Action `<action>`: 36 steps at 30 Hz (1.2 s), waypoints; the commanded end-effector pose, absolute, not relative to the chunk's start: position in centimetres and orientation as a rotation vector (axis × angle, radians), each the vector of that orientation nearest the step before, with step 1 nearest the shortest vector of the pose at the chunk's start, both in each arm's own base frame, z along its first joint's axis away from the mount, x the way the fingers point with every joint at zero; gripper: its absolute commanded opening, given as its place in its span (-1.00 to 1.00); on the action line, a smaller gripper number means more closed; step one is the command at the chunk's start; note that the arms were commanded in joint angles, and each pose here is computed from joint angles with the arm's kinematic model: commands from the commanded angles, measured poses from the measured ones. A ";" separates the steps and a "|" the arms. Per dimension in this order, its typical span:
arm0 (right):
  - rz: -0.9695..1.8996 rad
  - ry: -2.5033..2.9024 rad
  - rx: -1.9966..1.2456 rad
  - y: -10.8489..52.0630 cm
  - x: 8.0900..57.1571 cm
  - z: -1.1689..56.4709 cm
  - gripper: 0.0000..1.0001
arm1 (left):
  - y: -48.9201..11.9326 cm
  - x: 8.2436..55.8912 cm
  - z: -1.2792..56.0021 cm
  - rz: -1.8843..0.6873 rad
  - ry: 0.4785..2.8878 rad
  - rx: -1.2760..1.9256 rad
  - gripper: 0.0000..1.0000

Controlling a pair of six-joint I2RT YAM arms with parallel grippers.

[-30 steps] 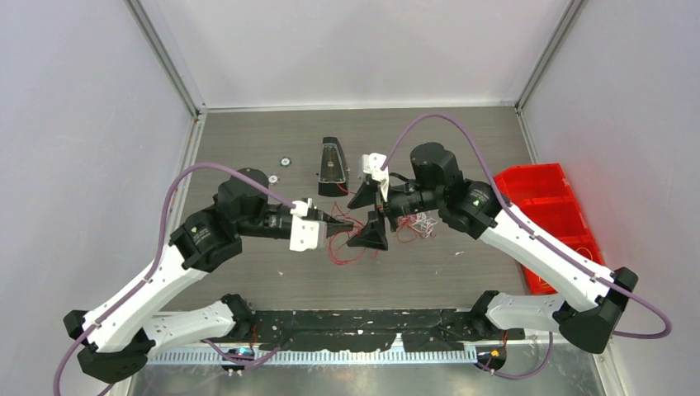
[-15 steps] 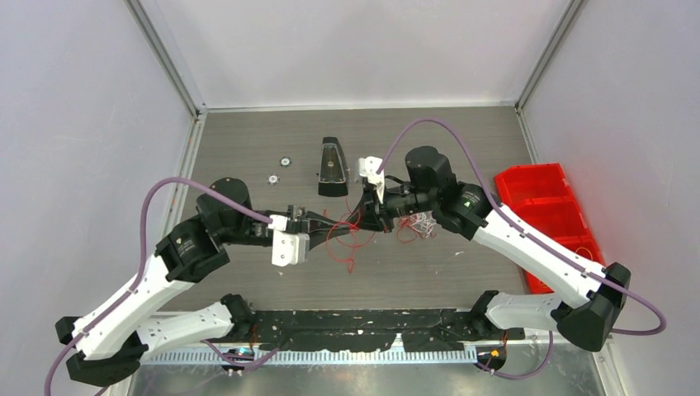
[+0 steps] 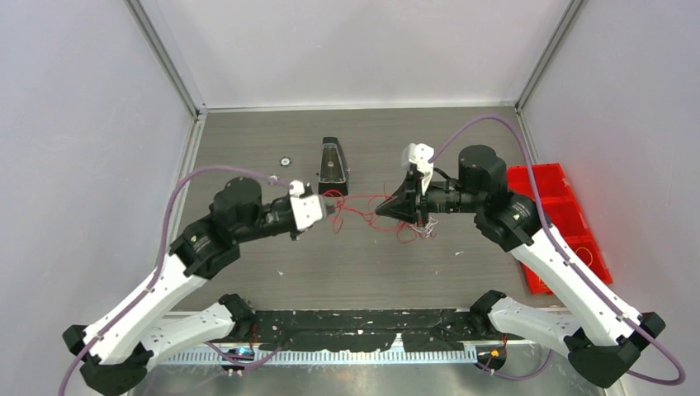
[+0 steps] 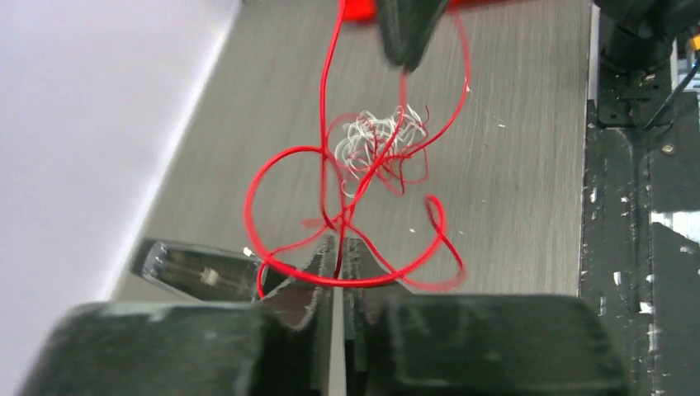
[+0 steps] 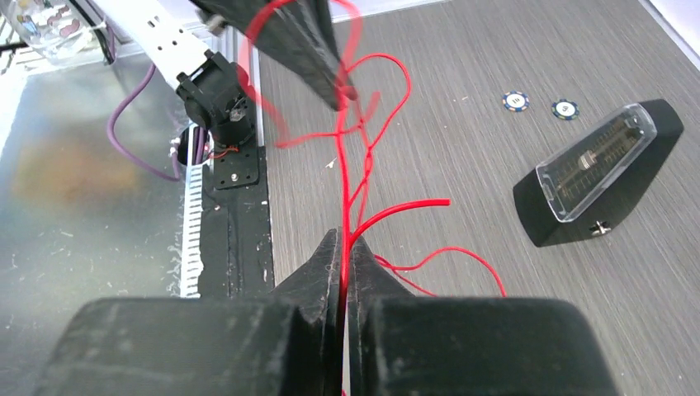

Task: Untangle the cables

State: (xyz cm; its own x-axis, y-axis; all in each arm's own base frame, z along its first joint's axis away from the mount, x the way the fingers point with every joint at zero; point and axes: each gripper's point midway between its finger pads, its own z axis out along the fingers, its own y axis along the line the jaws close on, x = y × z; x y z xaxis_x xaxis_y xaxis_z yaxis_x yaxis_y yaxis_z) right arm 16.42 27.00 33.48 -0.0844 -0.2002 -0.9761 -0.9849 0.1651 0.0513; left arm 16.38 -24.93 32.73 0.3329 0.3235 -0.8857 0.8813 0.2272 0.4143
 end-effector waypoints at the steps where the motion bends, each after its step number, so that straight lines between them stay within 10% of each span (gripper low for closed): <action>1: 1.130 1.472 -1.126 26.0 15.2 36.7 -0.89 | -25.5 18.4 32.1 -0.713 1.465 1.219 -0.92; 4: 1.196 1.511 -1.043 25.5 15.1 38.2 -0.89 | -26.8 18.1 31.2 -0.829 1.536 1.242 -0.79; 14: 1.010 1.694 -0.664 16.8 22.4 39.2 -0.89 | -26.3 18.7 29.9 -0.849 1.613 1.161 0.98; 36: 0.332 2.040 -0.266 -6.0 26.2 40.4 -0.89 | -24.5 18.9 27.3 -0.811 1.676 1.135 0.99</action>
State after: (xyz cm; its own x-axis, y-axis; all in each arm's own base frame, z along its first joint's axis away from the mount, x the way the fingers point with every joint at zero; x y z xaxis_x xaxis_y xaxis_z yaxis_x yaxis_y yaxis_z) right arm 27.92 -4.52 40.07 -0.4478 0.0054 -0.8941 -0.3606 0.9139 0.1862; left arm 18.87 -24.53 26.42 -0.1835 0.3435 -0.9210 0.9307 0.3623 -0.0504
